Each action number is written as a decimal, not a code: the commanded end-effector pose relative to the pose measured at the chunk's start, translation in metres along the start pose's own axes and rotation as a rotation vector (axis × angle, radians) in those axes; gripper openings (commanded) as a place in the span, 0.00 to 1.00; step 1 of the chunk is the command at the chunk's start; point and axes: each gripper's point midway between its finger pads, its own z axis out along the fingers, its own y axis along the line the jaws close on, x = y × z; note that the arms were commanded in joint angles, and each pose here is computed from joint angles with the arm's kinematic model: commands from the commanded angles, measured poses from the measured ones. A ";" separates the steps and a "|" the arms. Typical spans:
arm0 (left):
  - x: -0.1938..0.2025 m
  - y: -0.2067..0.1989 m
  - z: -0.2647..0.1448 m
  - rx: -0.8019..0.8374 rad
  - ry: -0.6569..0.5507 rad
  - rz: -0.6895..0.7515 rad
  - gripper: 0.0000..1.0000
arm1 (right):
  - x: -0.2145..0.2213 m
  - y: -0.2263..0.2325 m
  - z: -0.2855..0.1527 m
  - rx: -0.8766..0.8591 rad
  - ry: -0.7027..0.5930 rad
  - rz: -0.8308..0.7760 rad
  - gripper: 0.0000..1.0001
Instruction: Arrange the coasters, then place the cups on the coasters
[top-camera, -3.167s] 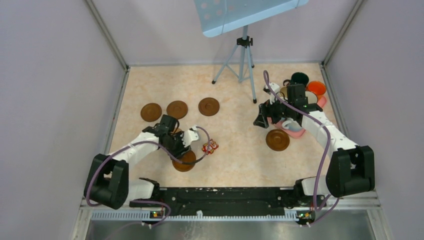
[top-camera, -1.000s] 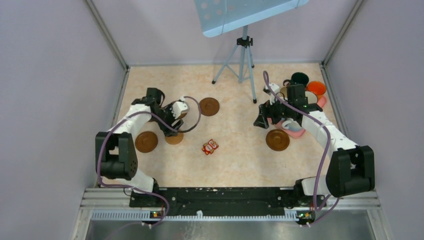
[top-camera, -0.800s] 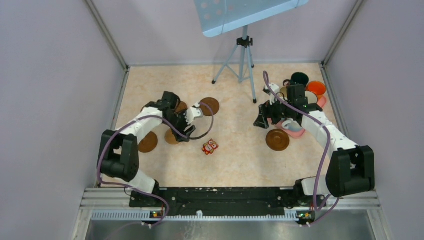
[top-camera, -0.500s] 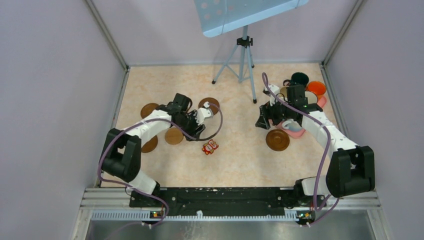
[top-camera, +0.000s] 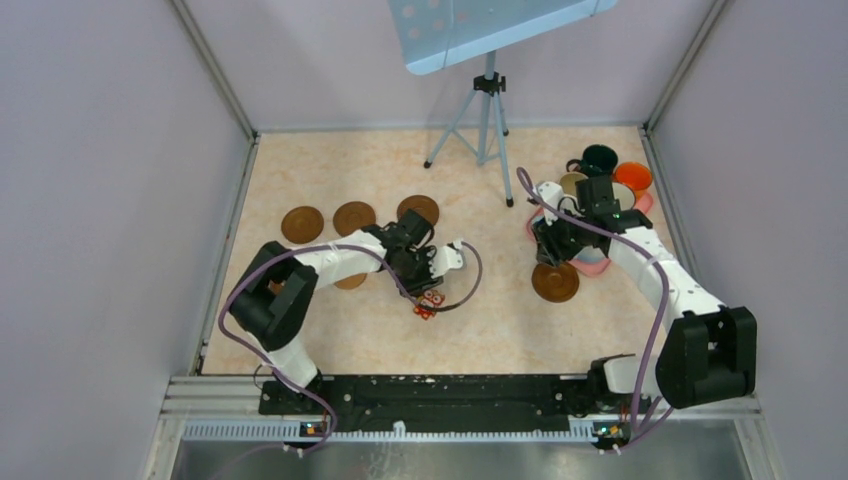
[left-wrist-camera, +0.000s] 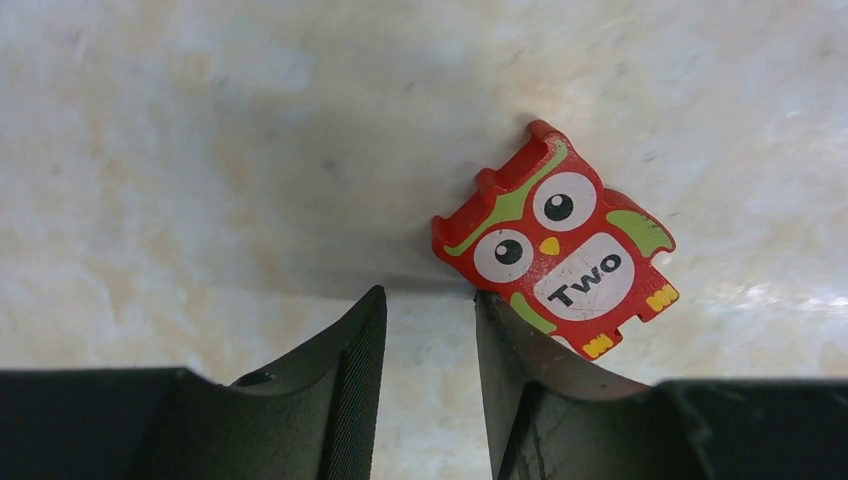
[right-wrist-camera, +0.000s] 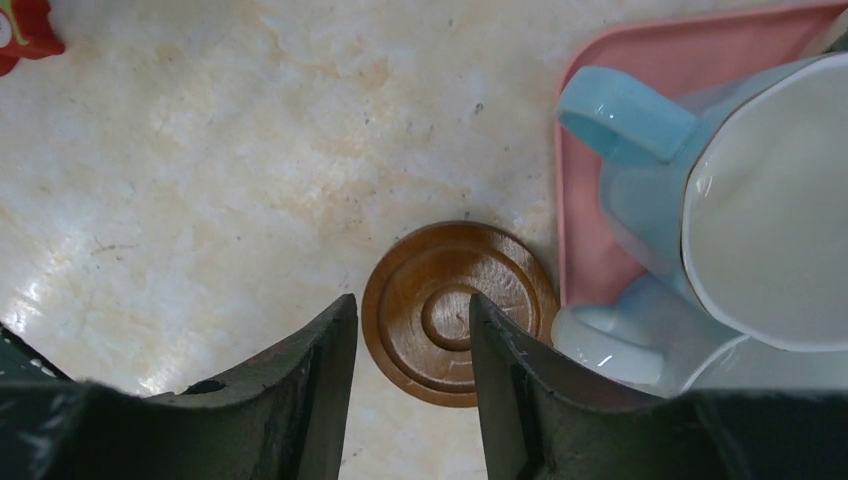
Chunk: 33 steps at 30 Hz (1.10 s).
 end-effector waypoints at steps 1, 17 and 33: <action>-0.025 -0.032 0.012 0.065 -0.015 0.080 0.45 | 0.026 -0.004 -0.006 0.028 0.093 -0.064 0.45; -0.074 -0.022 -0.082 0.106 -0.320 -0.023 0.84 | 0.080 0.009 0.024 -0.030 0.257 -0.125 0.55; -0.030 0.100 -0.201 -0.179 -0.679 -0.470 0.91 | 0.082 0.020 0.069 -0.032 0.310 -0.151 0.47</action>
